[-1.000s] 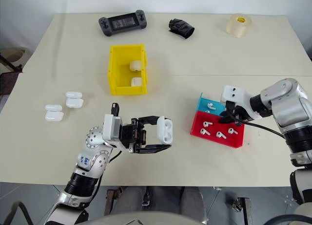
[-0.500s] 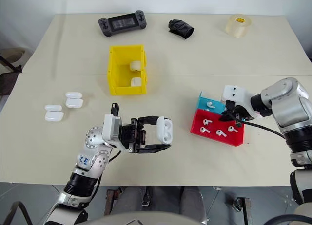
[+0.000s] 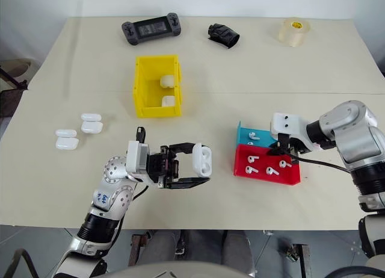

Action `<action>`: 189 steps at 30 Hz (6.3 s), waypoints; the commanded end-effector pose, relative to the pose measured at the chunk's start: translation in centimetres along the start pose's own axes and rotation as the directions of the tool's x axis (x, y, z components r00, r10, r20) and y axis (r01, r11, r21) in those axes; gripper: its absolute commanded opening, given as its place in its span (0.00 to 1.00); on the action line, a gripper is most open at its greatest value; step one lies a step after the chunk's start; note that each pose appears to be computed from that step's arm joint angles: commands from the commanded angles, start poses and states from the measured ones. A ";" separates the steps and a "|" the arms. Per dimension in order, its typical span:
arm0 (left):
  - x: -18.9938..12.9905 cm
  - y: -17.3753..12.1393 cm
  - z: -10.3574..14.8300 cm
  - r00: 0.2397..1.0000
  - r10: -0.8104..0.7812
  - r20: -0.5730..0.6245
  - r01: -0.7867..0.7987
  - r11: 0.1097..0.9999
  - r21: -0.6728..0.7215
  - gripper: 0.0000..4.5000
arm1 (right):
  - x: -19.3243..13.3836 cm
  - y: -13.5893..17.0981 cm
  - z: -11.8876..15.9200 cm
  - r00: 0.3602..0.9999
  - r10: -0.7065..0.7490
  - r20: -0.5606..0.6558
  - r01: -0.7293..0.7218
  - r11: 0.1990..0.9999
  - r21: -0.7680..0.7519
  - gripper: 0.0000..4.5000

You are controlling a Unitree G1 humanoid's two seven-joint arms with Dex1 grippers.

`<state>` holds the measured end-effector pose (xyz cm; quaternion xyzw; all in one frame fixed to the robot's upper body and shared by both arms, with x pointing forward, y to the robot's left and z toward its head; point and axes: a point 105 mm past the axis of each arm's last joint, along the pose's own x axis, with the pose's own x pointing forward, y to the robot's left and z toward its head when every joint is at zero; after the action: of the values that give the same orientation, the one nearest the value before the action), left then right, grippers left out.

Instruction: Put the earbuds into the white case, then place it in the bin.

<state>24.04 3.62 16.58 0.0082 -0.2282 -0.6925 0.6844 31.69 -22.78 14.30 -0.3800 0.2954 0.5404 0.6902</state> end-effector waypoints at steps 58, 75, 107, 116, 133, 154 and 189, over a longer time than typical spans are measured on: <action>1.0 -0.8 -0.1 0.992 -0.111 0.066 0.111 0.994 0.003 0.62 | -7.1 7.2 -1.1 0.967 -0.214 0.136 0.194 0.970 0.145 0.99; 2.0 -1.2 0.1 0.985 -0.146 0.092 0.148 0.989 -0.013 0.62 | -1.4 8.0 -1.1 0.996 -0.088 -0.021 0.085 0.989 -0.118 0.99; 2.1 -1.4 0.8 0.993 -0.091 0.079 0.093 0.995 -0.020 0.62 | -0.3 6.1 -2.1 0.995 -0.046 -0.086 0.024 0.970 -0.244 0.38; 2.1 -1.2 0.9 0.993 -0.085 0.076 0.087 0.996 -0.012 0.62 | -0.1 5.9 -1.9 0.995 -0.050 -0.081 0.028 0.966 -0.258 0.38; 2.1 -1.0 0.9 0.994 -0.085 0.071 0.086 0.996 -0.005 0.62 | 0.6 6.3 -1.3 0.998 -0.031 -0.051 0.020 0.977 -0.214 0.19; 1.5 -0.4 0.6 0.995 -0.071 0.067 0.071 0.997 0.002 0.62 | -4.0 7.1 3.8 0.917 -0.136 0.375 0.152 0.988 -0.015 0.11; 2.3 3.5 2.2 0.983 -0.087 0.160 0.098 0.993 -0.062 0.62 | -2.7 9.7 16.0 0.159 -0.335 0.928 0.173 0.935 0.308 0.11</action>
<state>26.46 2.14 19.60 -0.0509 -0.2407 -0.7334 0.6338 22.07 -9.71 22.49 0.0525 -0.2156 0.5117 0.8300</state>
